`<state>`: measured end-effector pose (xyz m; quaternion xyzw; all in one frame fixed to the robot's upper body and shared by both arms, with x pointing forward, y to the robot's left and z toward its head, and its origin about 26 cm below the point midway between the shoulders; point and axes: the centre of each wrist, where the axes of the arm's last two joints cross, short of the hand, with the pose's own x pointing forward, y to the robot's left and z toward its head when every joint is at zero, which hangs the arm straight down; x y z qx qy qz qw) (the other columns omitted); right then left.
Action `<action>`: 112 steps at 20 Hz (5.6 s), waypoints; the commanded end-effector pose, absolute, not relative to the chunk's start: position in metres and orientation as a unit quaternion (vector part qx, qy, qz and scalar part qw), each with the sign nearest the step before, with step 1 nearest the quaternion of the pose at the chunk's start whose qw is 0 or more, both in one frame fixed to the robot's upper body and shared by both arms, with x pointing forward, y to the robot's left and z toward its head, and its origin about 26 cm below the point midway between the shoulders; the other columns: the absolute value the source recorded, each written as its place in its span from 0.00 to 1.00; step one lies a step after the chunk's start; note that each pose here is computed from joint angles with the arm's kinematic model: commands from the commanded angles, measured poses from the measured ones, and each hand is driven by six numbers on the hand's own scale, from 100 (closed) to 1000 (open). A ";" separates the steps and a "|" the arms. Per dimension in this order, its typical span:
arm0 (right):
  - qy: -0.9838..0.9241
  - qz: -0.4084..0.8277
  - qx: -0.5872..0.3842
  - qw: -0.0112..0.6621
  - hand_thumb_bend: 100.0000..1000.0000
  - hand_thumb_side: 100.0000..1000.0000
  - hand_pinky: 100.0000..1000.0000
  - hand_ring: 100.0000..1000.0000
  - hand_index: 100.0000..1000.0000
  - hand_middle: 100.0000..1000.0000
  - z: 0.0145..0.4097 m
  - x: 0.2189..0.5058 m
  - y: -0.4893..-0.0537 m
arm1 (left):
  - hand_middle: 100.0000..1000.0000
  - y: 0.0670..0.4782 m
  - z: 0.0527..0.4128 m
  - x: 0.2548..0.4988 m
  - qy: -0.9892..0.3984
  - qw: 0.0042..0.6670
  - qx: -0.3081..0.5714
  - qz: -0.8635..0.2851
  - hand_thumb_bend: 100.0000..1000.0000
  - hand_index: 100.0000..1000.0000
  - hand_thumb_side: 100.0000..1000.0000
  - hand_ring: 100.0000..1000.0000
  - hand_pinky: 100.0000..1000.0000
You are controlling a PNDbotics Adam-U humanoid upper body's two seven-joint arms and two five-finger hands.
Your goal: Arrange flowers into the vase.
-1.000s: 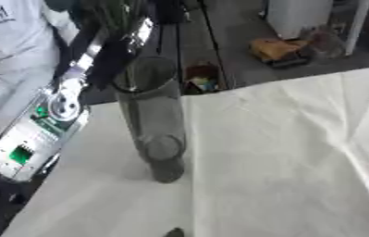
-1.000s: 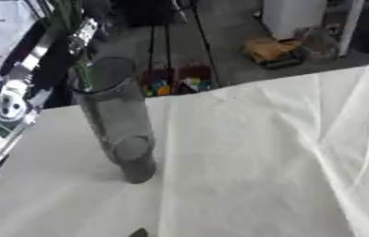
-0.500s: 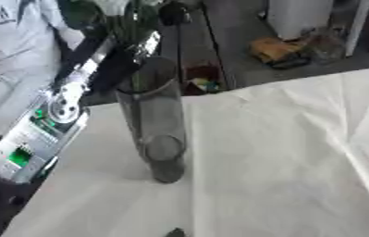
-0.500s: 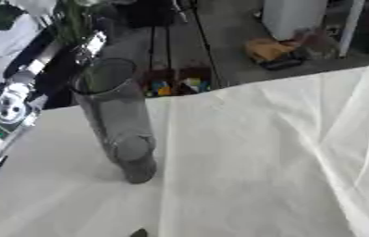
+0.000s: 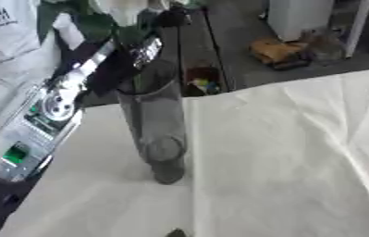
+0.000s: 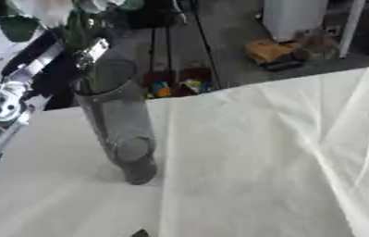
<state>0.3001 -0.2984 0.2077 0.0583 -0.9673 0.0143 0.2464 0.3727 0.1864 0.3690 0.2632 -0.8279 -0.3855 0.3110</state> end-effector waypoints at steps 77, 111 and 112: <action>-0.967 0.006 0.063 0.247 0.00 0.92 0.88 0.78 0.89 0.25 0.214 0.297 -0.300 | 1.00 0.226 0.386 0.372 -0.741 0.372 0.230 -0.509 0.16 1.00 1.00 0.90 0.86; -0.965 0.005 0.060 0.255 0.00 0.91 0.88 0.78 0.89 0.24 0.214 0.297 -0.301 | 1.00 0.245 0.400 0.371 -0.683 0.401 0.237 -0.562 0.39 1.00 1.00 0.95 0.91; -0.965 0.005 0.060 0.255 0.00 0.91 0.88 0.78 0.89 0.24 0.214 0.297 -0.301 | 1.00 0.246 0.399 0.371 -0.683 0.402 0.237 -0.562 0.38 1.00 1.00 0.95 0.91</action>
